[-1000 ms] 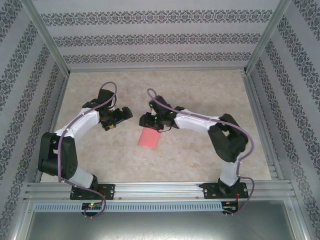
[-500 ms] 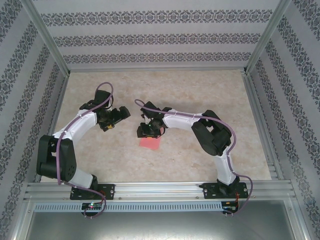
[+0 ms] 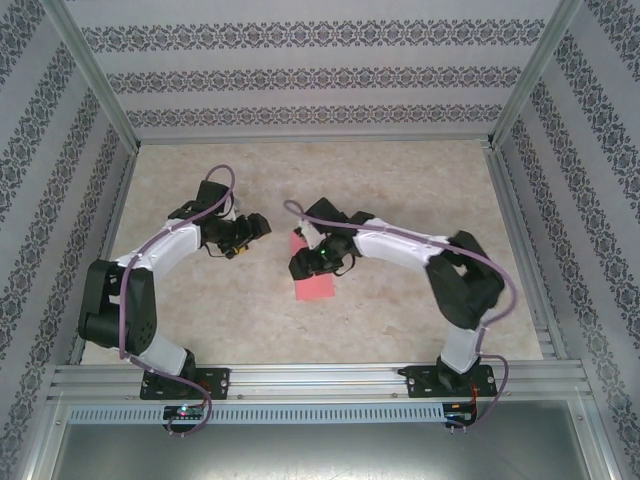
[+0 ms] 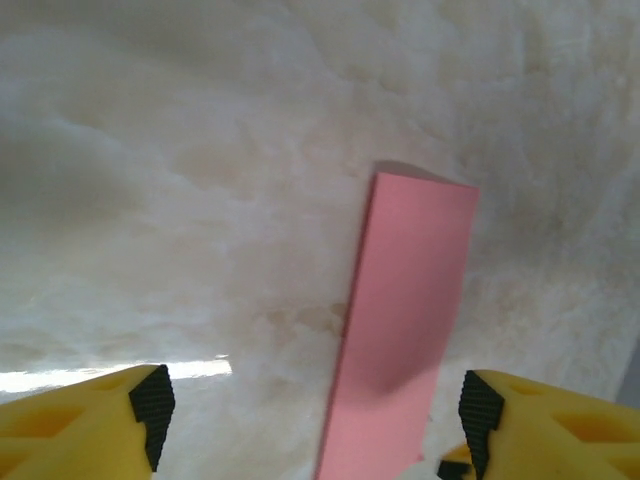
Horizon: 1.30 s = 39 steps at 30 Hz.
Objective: Fold a paper plane with a square sheet of paper (pick it up from the middle)
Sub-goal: Fold the paper at the center of the table.
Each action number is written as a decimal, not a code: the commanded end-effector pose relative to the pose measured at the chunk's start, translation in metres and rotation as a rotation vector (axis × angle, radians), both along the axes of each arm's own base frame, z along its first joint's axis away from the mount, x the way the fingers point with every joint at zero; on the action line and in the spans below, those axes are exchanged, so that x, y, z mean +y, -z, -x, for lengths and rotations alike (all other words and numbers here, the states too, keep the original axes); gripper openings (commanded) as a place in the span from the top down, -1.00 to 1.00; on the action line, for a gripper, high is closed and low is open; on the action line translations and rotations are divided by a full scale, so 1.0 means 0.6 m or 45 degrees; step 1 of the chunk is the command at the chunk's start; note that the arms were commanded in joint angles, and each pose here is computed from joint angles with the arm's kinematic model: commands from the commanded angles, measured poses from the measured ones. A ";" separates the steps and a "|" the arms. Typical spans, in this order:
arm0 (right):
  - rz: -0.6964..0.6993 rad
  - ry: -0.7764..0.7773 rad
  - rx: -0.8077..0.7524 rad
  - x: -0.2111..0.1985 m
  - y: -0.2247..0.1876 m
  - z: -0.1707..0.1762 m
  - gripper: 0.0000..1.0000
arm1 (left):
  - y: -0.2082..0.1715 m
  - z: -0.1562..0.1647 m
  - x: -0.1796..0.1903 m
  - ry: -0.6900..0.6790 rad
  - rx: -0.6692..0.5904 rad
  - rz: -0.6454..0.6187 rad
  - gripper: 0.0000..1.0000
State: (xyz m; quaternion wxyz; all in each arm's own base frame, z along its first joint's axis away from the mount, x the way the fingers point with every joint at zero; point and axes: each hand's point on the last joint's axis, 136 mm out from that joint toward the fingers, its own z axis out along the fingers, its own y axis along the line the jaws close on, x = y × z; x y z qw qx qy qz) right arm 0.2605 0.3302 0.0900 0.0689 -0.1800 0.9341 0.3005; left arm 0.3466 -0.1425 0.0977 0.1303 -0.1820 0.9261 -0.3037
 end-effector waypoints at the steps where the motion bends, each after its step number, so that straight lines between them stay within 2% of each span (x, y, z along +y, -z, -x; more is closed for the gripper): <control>1: -0.095 0.337 0.025 -0.042 -0.027 -0.040 -0.07 | -0.010 -0.003 -0.060 0.123 -0.051 0.108 -0.28; 4: -0.084 0.516 0.071 -0.090 -0.013 -0.036 -0.08 | -0.007 0.000 -0.109 0.218 -0.054 0.140 -0.02; 9: -0.086 0.659 0.124 -0.129 0.007 -0.023 -0.13 | 0.023 0.006 -0.175 0.323 -0.007 0.145 0.40; 12: -0.096 0.706 0.183 -0.135 0.026 -0.015 -0.12 | 0.053 0.006 -0.189 0.333 0.038 0.108 0.58; 16: -0.109 0.718 0.261 -0.126 0.049 -0.006 0.00 | 0.093 0.008 -0.185 0.327 0.111 0.051 0.73; 26: -0.017 0.726 0.350 -0.123 0.086 0.014 0.09 | 0.165 0.041 -0.143 0.306 0.258 -0.141 0.89; 31: 0.023 0.695 0.399 -0.116 0.102 0.035 0.09 | 0.181 0.051 -0.134 0.300 0.294 -0.168 0.91; 39: 0.065 0.659 0.433 -0.105 0.115 0.054 0.25 | 0.184 0.053 -0.133 0.299 0.301 -0.174 0.91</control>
